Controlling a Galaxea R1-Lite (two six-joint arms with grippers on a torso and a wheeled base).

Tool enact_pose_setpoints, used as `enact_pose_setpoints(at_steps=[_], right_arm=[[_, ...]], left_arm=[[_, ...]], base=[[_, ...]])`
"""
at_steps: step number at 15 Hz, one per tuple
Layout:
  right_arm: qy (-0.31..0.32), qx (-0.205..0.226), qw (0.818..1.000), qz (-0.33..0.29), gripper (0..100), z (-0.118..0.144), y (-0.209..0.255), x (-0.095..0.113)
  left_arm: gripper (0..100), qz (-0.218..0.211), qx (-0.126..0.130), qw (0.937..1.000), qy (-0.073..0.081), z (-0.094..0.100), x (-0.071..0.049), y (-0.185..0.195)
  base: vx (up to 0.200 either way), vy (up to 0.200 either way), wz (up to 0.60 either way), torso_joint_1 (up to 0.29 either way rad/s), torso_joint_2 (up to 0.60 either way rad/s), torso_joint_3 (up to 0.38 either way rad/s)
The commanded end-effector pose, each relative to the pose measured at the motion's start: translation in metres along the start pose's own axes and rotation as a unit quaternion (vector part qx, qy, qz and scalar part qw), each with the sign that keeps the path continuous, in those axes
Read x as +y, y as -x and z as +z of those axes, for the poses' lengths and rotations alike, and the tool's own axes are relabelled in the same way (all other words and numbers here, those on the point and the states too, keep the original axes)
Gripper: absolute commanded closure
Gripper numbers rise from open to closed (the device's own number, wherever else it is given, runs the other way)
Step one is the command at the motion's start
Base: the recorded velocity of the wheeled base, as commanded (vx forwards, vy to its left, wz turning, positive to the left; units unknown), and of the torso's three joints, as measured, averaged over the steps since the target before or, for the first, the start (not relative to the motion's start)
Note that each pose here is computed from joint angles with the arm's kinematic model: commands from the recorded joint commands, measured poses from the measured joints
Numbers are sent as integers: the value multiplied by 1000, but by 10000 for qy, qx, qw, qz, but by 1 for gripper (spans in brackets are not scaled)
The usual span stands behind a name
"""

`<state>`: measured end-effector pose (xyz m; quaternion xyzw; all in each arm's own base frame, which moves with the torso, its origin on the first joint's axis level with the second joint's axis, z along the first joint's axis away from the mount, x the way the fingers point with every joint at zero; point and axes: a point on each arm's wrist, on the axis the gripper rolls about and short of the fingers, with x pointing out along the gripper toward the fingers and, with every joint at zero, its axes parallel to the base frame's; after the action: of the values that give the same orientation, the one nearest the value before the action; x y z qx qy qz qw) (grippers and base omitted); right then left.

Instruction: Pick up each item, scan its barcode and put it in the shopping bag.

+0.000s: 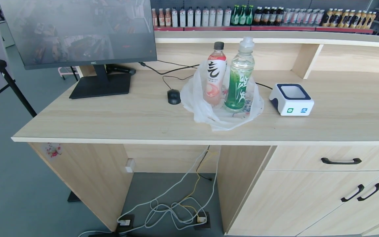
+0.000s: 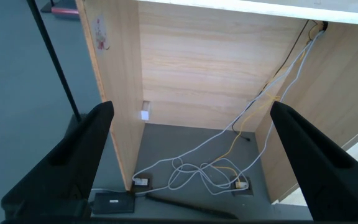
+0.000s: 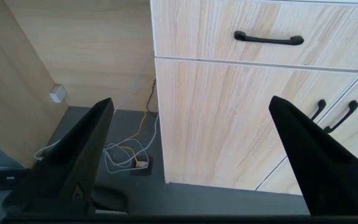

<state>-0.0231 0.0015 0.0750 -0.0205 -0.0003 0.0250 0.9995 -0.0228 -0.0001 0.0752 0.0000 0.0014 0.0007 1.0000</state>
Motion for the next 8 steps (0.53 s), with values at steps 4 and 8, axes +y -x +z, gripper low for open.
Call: enact_pose_setpoints(at_steps=[4,8], right_arm=[[1,21,10000,4,0,0,0,0],[8,21,10000,4,0,0,0,0]], left_arm=[[0,0,-6,10000,-15,0,0,0],[0,0,2,10000,-8,0,0,0]], base=[[0,-50,0,8,4,-2],[0,-100,0,0,-2,1]])
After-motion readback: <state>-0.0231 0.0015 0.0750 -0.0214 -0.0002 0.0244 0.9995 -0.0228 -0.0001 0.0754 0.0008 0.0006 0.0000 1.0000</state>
